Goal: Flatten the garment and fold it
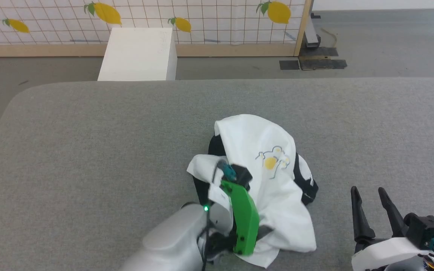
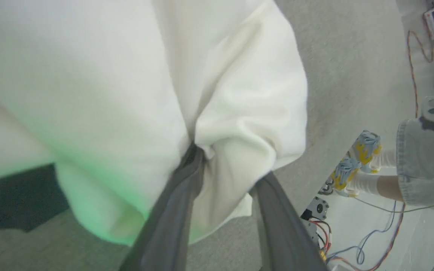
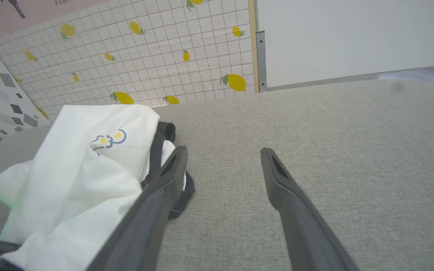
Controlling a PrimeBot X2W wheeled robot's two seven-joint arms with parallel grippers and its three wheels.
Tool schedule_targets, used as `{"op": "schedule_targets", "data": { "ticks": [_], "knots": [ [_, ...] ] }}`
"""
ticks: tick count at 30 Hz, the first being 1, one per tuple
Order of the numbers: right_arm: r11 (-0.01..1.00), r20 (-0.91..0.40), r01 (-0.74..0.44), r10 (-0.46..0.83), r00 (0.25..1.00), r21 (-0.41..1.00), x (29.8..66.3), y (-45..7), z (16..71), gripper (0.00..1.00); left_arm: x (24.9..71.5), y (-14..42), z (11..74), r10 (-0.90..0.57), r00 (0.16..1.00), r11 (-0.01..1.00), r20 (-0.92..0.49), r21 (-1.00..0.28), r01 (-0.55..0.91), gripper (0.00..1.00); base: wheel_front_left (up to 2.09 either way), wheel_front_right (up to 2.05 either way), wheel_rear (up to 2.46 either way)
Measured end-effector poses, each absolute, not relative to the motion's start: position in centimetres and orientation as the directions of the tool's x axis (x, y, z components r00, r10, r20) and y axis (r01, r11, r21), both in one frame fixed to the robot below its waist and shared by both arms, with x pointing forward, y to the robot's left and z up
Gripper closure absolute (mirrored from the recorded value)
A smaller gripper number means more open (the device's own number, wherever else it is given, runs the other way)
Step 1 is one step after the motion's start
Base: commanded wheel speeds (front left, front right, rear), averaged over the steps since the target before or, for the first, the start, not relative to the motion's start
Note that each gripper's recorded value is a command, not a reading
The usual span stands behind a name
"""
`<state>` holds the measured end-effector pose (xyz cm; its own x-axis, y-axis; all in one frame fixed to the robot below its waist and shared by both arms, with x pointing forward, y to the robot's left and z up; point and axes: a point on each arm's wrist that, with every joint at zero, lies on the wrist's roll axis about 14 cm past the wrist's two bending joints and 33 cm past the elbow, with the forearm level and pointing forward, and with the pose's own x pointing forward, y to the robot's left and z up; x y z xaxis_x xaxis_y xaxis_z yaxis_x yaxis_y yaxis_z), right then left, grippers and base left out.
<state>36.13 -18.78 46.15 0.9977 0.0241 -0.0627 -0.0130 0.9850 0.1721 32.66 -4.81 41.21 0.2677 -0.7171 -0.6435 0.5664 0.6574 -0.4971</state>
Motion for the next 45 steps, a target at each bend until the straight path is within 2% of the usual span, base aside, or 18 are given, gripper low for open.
{"op": "schedule_targets", "data": {
  "ticks": [3,7,11,15,19,25,33,38,40,41,45],
  "knots": [
    [0.984,-0.057,-0.016,0.027,0.998,0.175,36.1,-18.7,46.3,0.0,35.1,-5.4,45.2,-0.777,0.375,0.628,-0.505,-0.586,0.512,0.0,0.0,0.0,0.0],
    [0.984,-0.043,-0.024,0.032,0.999,0.176,36.0,-18.5,46.8,0.0,39.9,-3.3,51.9,-0.751,0.59,0.619,-0.296,-0.627,0.473,0.0,0.0,0.0,0.0],
    [0.982,-0.034,-0.032,0.039,0.999,0.185,35.9,-18.3,47.2,0.0,44.7,3.4,57.6,-0.568,0.816,0.711,-0.105,-0.562,0.423,0.0,0.0,0.0,0.0],
    [0.982,-0.041,-0.037,0.046,0.998,0.186,35.8,-18.1,47.3,0.0,46.8,11.1,60.8,-0.332,0.941,0.835,0.062,-0.444,0.324,0.0,0.0,0.0,0.0],
    [0.982,-0.065,-0.043,0.056,0.996,0.186,35.6,-17.9,47.0,0.0,46.0,16.8,61.0,-0.145,0.974,0.922,0.174,-0.332,0.197,0.0,0.0,0.0,0.0],
    [0.981,-0.097,-0.039,0.059,0.993,0.192,35.5,-17.8,46.3,0.0,43.1,20.1,58.9,-0.086,0.979,0.974,0.185,-0.189,0.121,0.0,0.0,0.0,0.0],
    [0.981,-0.138,-0.025,0.052,0.989,0.194,35.5,-18.2,45.6,0.0,39.2,20.7,56.5,-0.041,0.98,0.966,0.193,-0.242,0.088,0.0,0.0,0.0,0.0],
    [0.98,-0.212,-0.018,0.061,0.975,0.198,35.6,-18.2,44.7,0.0,37.8,20.0,54.7,-0.045,0.985,0.965,0.168,-0.247,0.086,0.0,0.0,0.0,0.0],
    [0.98,-0.25,-0.023,0.073,0.966,0.199,36.1,-17.9,44.4,0.0,37.5,19.4,54.1,-0.061,0.986,0.966,0.156,-0.24,0.098,0.0,0.0,0.0,0.0],
    [0.979,-0.339,-0.034,0.102,0.935,0.199,37.3,-17.4,44.0,0.0,37.5,19.0,53.7,-0.07,0.986,0.965,0.15,-0.239,0.105,0.0,0.0,0.0,0.0],
    [0.987,-0.466,-0.072,0.132,0.875,0.144,39.3,-16.6,43.7,0.0,37.6,18.7,53.6,-0.077,0.985,0.966,0.154,-0.231,0.112,0.0,0.0,0.0,0.0]
  ]
}}
